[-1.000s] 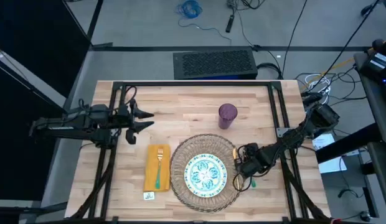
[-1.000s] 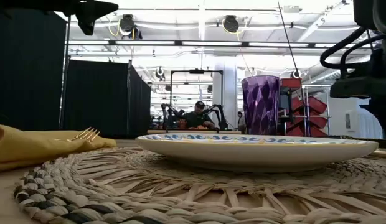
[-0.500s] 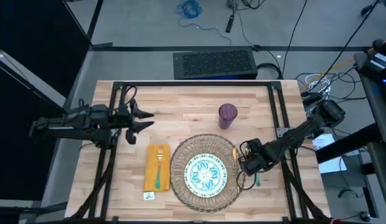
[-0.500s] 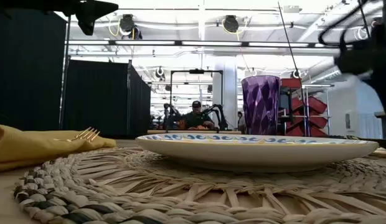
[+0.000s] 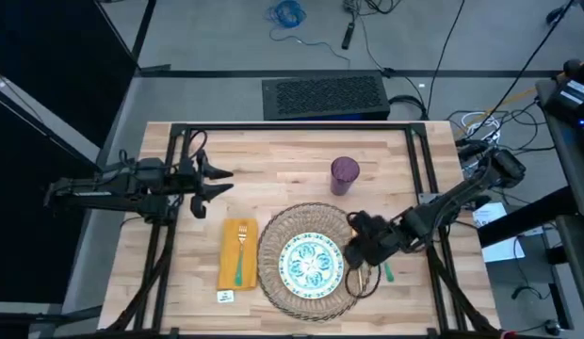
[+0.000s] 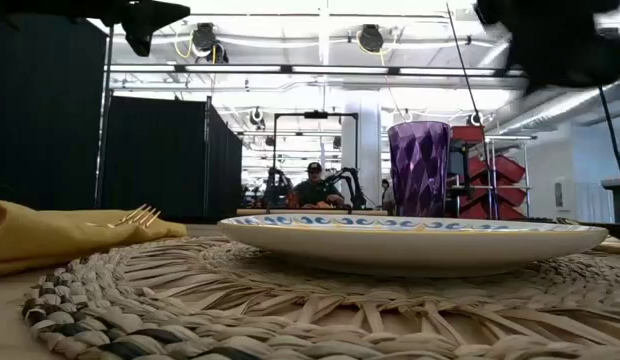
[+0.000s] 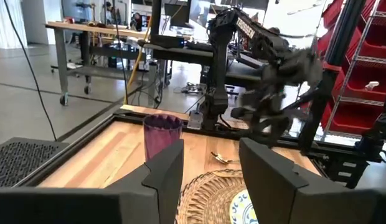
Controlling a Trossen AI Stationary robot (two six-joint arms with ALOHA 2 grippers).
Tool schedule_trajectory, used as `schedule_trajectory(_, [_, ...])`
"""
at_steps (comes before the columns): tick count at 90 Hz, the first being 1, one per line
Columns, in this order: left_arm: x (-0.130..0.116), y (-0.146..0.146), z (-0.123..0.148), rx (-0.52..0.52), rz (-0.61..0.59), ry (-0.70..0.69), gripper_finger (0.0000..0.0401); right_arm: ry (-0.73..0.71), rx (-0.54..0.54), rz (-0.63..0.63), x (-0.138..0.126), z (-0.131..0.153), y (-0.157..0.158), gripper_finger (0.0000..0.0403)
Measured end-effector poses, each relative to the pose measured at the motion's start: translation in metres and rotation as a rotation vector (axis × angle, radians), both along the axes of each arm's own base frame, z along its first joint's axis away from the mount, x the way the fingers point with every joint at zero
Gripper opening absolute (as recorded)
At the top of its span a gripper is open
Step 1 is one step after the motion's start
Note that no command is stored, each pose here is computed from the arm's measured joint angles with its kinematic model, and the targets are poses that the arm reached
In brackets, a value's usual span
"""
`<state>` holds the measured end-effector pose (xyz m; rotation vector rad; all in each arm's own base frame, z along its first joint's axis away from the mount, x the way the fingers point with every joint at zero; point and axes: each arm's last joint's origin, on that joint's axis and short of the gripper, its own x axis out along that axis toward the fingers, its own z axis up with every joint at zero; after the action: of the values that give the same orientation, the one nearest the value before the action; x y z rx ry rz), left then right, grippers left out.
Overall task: Set table place
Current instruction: Return to Home Position
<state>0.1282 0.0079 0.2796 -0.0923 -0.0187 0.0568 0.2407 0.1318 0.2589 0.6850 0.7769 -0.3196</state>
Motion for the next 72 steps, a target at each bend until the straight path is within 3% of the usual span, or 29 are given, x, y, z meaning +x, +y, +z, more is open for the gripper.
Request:
schedule_trajectory(21, [-0.001,-0.002,0.005,0.029,-0.049,-0.055,0.0141,-0.540,-0.431,0.476,0.022,0.073,0.012,0.0140])
schedule_trajectory(33, [-0.009,-0.004,0.014,0.020,-0.109,-0.142,0.0141,-0.876,-0.542,0.825,-0.002,0.121,0.009,0.0139])
schedule_trajectory(41, [-0.020,-0.004,0.021,0.024,-0.108,-0.212,0.0141,-0.930,-0.573,1.003,-0.030,0.133,-0.002,0.0139])
schedule_trajectory(47, [-0.029,-0.005,0.025,0.034,-0.091,-0.262,0.0141,-0.891,-0.584,1.014,-0.053,0.136,-0.016,0.0139])
schedule_trajectory(60, [-0.051,-0.005,0.030,0.061,-0.067,-0.342,0.0141,-0.901,-0.588,0.906,-0.094,0.133,-0.044,0.0139])
schedule_trajectory(72, [-0.068,-0.006,0.030,0.080,-0.034,-0.381,0.0141,-0.992,-0.496,0.789,-0.126,0.124,-0.064,0.0139])
